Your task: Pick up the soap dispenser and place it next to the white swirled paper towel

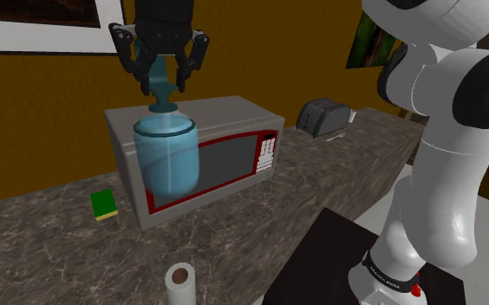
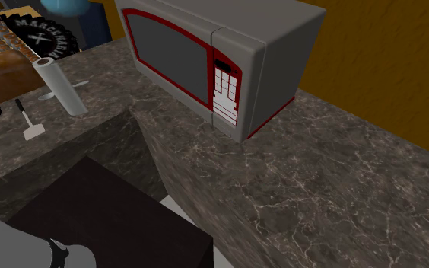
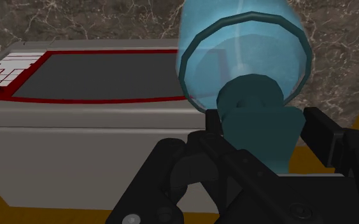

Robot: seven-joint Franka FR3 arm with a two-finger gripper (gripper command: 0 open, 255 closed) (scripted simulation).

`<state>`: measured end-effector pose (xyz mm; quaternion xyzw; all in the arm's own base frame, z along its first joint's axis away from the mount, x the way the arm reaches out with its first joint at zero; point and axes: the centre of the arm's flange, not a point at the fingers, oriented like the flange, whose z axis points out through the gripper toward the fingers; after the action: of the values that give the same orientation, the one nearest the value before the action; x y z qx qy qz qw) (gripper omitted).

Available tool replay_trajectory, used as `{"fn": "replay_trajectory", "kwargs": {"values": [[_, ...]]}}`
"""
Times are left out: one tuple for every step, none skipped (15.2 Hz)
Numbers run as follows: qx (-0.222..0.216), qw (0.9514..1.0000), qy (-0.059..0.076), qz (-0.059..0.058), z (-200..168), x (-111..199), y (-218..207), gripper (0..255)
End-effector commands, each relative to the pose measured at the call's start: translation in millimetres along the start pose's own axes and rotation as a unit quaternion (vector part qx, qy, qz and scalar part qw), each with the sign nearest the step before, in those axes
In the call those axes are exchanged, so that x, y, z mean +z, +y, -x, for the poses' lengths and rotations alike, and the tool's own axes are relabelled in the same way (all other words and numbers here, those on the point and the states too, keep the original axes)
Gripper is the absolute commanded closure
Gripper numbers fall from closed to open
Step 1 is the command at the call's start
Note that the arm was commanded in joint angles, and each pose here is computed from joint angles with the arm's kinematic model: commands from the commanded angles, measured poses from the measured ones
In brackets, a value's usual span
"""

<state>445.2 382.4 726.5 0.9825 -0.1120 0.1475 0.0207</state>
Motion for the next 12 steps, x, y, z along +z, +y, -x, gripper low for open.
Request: {"fn": "replay_trajectory", "kwargs": {"values": [[0.000, 1.0000, 0.000, -0.001, 3.1, 9.8, -0.4, 255], [0.000, 1.0000, 0.000, -0.001, 4.6, 14.9, -0.5, 255], [0.000, 1.0000, 0.000, -0.001, 6.2, 19.9, -0.5, 255], [0.000, 1.0000, 0.000, -0.001, 7.8, 25.0, -0.5, 255], [0.000, 1.0000, 0.000, -0.001, 9.3, 30.0, -0.6, 255], [0.000, 1.0000, 0.000, -0.001, 10.9, 35.1, -0.6, 255], [0.000, 1.0000, 0.000, -0.001, 12.4, 40.1, -0.7, 255], [0.000, 1.0000, 0.000, -0.001, 14.0, 45.2, -0.7, 255], [0.000, 1.0000, 0.000, -0.001, 15.5, 50.2, -0.7, 255], [0.000, 1.0000, 0.000, -0.001, 17.1, 55.2, -0.8, 255], [0.000, 1.0000, 0.000, -0.001, 18.6, 60.3, -0.8, 255], [0.000, 1.0000, 0.000, -0.001, 20.2, 65.3, -0.9, 255]]}}
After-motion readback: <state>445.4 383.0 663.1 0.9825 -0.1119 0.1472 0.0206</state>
